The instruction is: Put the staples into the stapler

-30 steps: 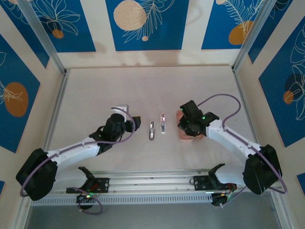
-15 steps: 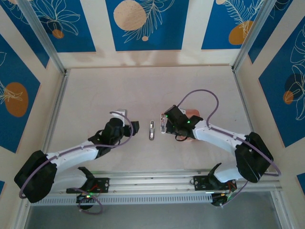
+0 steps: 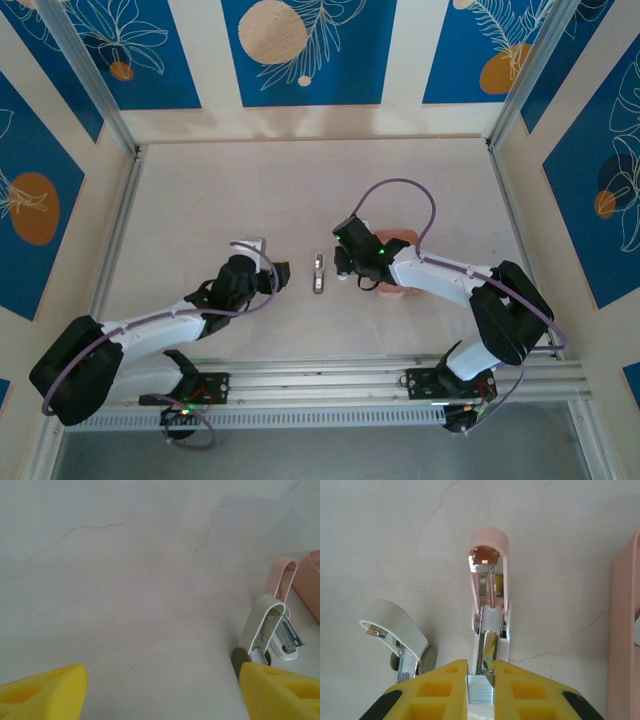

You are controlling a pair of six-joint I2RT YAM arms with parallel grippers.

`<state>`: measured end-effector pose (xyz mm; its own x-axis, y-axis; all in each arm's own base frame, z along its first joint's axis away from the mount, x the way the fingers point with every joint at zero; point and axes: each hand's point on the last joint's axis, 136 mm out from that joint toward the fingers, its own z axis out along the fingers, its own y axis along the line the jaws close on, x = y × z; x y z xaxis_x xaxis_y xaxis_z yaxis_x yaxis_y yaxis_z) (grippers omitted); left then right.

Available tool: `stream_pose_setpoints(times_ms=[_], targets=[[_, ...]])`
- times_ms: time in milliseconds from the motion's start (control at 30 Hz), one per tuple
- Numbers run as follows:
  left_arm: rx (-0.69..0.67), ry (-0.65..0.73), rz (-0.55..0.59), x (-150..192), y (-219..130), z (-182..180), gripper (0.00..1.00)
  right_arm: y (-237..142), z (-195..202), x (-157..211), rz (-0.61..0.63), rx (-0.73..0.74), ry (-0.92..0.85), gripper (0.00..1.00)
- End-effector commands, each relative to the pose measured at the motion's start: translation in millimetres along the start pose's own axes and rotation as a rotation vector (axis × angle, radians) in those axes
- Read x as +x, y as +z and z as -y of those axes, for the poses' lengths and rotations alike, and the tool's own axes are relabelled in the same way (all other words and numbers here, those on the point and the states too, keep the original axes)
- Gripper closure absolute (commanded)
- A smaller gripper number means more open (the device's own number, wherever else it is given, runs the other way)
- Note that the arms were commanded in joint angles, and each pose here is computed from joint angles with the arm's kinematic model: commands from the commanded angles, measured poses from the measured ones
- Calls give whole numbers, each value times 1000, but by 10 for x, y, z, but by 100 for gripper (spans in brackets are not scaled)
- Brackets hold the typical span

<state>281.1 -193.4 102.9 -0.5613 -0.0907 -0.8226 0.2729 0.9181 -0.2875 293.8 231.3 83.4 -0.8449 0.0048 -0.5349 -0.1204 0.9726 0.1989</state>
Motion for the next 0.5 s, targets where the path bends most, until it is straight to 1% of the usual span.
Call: stream_pose_setpoints(times_ms=[0,133,467], targets=[[8,18,18,-16,-6,-17,21,-16,-81,-151,53,-13,-46,82],[5,26,18,-6,-5,-26,21,30,-122,-91,33,-32,-29,82],[-1,32,16,12,-2,-44,21,205,-61,14,13,11,-9,82]])
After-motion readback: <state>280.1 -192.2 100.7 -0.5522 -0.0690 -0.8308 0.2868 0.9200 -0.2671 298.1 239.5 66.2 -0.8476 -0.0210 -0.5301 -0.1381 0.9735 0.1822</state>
